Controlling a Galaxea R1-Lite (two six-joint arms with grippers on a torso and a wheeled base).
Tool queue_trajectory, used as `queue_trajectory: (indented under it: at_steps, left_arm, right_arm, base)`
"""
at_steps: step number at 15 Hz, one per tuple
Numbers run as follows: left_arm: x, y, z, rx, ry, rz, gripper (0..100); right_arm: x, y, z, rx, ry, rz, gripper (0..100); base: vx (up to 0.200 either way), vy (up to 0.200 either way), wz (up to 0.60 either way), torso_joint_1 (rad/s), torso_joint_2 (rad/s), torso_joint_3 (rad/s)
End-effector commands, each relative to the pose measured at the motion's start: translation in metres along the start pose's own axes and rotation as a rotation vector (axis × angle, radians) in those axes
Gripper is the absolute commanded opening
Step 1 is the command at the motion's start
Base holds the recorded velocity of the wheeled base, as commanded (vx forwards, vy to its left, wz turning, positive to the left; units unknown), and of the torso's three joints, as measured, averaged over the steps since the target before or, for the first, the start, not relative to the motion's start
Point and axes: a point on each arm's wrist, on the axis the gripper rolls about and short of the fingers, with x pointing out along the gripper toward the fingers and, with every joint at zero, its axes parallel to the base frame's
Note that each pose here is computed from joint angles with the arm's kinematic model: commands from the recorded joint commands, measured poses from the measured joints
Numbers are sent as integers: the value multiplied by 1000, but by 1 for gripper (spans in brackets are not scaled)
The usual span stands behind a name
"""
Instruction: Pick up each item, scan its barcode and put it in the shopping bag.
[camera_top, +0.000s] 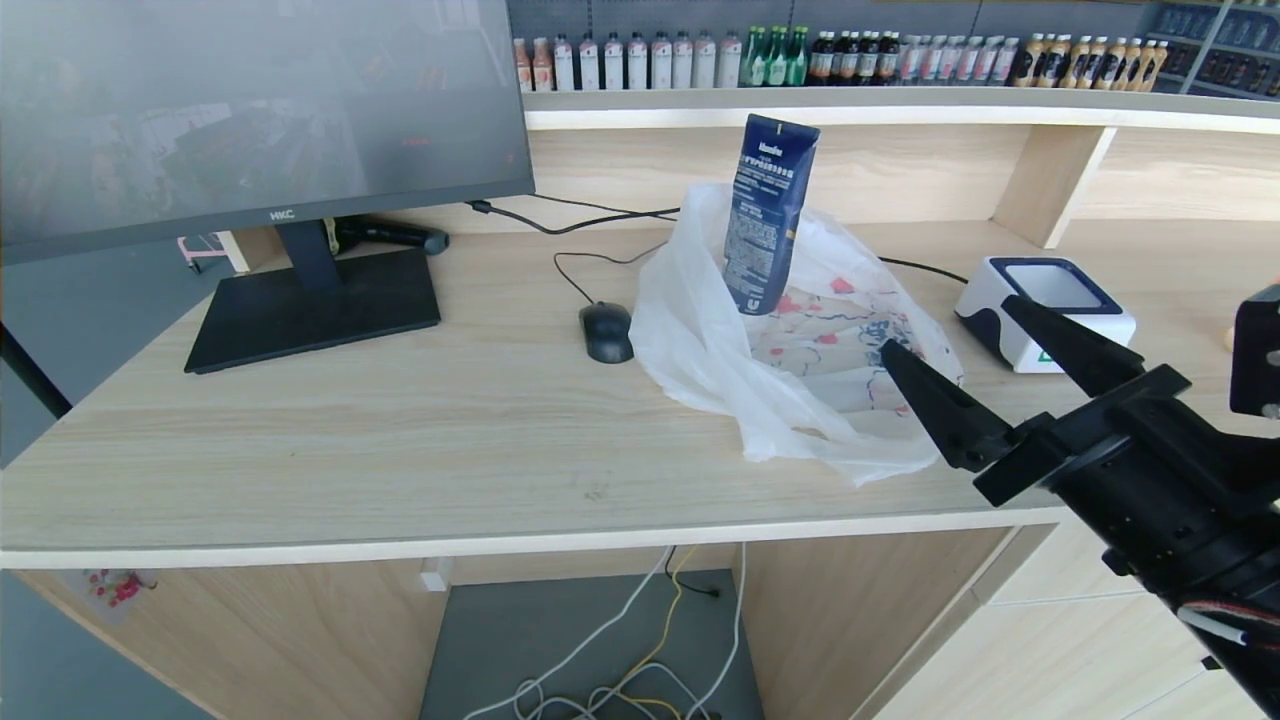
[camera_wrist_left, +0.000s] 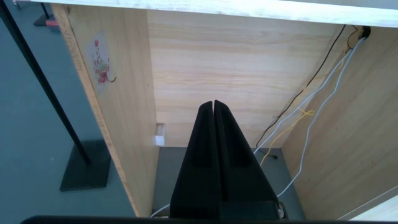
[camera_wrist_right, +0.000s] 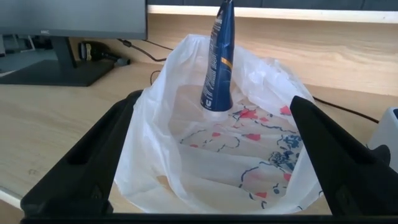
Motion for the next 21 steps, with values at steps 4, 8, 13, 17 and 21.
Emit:
queue_trajectory:
  at_steps: [4, 8, 13, 17, 21]
  left_arm:
    - [0, 0, 0, -3, 0, 0, 0]
    - [0, 0, 0, -6, -2, 0, 0]
    - [0, 0, 0, -6, -2, 0, 0]
    - [0, 0, 0, -6, 0, 0, 0]
    - [0, 0, 0, -6, -2, 0, 0]
  right_arm:
    - [4, 2, -9, -4, 32, 6, 100]
    - [4, 2, -9, -4, 32, 6, 100]
    - [-2, 3, -10, -4, 45, 18, 100]
    - [0, 6, -12, -3, 48, 29, 100]
    - [0, 7, -12, -1, 49, 30, 100]
  base:
    - [0, -200, 0, 1, 2, 4]
    - [0, -200, 0, 2, 0, 4]
    - [0, -200, 0, 2, 4, 0]
    - [0, -200, 0, 2, 1, 4]
    - [0, -200, 0, 1, 2, 2]
